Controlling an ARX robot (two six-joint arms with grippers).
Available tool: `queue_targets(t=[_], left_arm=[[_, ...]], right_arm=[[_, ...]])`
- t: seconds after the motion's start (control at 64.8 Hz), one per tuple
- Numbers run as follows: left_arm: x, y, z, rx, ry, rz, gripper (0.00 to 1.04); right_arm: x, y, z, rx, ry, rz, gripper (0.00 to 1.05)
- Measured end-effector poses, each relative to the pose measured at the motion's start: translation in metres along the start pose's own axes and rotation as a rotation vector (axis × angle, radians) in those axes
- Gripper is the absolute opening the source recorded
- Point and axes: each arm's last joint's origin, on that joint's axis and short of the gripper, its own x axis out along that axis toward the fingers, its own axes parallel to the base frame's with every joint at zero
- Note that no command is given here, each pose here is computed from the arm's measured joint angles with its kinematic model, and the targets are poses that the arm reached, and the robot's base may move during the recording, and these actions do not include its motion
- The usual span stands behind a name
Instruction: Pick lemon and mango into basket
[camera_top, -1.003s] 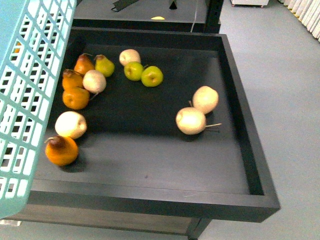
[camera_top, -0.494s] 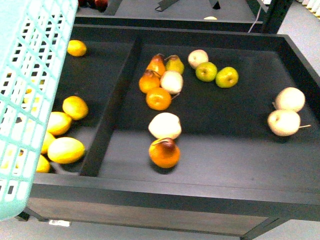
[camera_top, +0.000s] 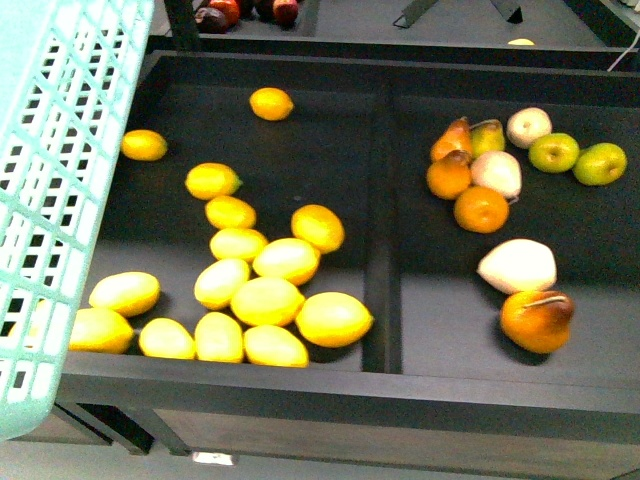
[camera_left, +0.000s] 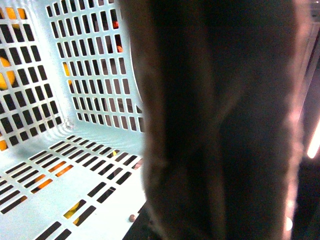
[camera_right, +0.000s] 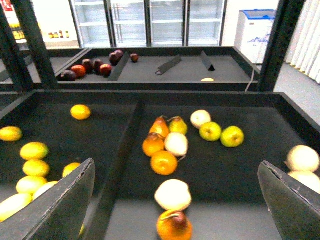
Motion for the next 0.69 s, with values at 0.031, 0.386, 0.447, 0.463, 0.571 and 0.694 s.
queue_targets(t=[0.031,0.386,0.447,0.463,0.571,0.694], left_arm=[[-0.0001,0.0000,0.0000,-0.003,0.001,0.000,0.05],[0.0000,-0.0001,0.0000,-0.003,-0.001,0.000,0.05],[0.0000,-0.0001,0.0002,-0.002,-0.005,0.000,0.05],[0.0000,-0.0001,0.0003,-0.001,-0.005,0.000,0.05],[-0.0001,-0.0002,0.0002,-0.001,-0.003,-0.001,0.05],[0.0002,0.0000,0.0001,-0.002,0.000,0.000,0.05]], right_arm=[[0.0000,0.0000,0.0000,0.000,0.000,0.000,0.96],[0.0000,0.0001,0.0000,0.001,0.000,0.002,0.96],[0.0000,0.0000,0.0000,0.000,0.000,0.001,0.96],[0.0000,0.0000,0.0000,0.000,0.000,0.000,0.96],[0.0000,0.0001,0.0001,0.000,-0.001,0.003,0.96],[0.0000,0.0001,0.0000,0.000,0.000,0.002,0.96]])
